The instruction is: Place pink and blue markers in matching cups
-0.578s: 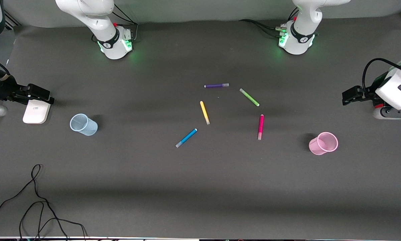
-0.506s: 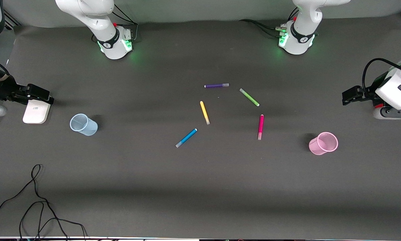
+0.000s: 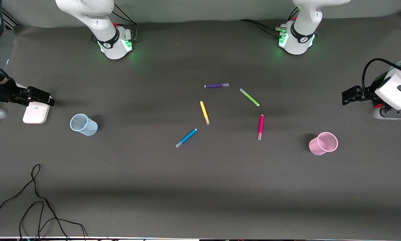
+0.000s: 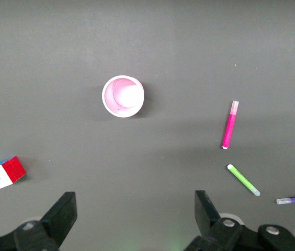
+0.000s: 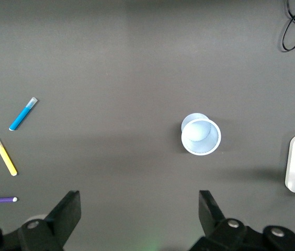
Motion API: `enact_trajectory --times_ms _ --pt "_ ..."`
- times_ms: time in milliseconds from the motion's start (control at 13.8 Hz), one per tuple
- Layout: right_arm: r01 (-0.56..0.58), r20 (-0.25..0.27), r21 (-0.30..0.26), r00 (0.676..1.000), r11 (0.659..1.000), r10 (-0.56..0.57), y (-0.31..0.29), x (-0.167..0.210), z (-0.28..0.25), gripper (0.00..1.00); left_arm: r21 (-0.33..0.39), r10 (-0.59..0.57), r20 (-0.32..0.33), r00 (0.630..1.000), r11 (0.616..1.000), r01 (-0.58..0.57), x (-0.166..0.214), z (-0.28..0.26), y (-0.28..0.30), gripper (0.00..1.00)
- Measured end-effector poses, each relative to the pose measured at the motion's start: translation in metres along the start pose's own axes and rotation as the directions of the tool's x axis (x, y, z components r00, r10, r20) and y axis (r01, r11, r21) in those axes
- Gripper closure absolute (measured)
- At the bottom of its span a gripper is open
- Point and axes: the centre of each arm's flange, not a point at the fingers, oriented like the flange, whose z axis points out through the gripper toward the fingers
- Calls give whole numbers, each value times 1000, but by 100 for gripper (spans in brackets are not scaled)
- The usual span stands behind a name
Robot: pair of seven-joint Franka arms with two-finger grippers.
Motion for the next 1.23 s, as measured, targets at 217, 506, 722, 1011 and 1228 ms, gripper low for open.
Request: enact_trajectory --times_ms 217,506,722,1011,1228 --pt "-59 23 4 998 998 59 -4 7 12 0 0 3 -1 1000 1000 -3 1 0 2 0" --pt "-190 88 21 978 982 188 -41 30 50 0 2 38 -2 999 999 -38 2 0 20 0" --pt "-300 133 -16 945 954 300 -96 42 84 0 -6 163 15 986 987 -163 -1 2 40 0" --pt "-412 163 -72 894 908 419 -165 70 139 0 -35 325 45 945 945 -324 -12 14 109 0" --pt "-541 137 -82 826 837 547 -197 92 180 0 -32 395 61 917 919 -394 -21 44 161 0"
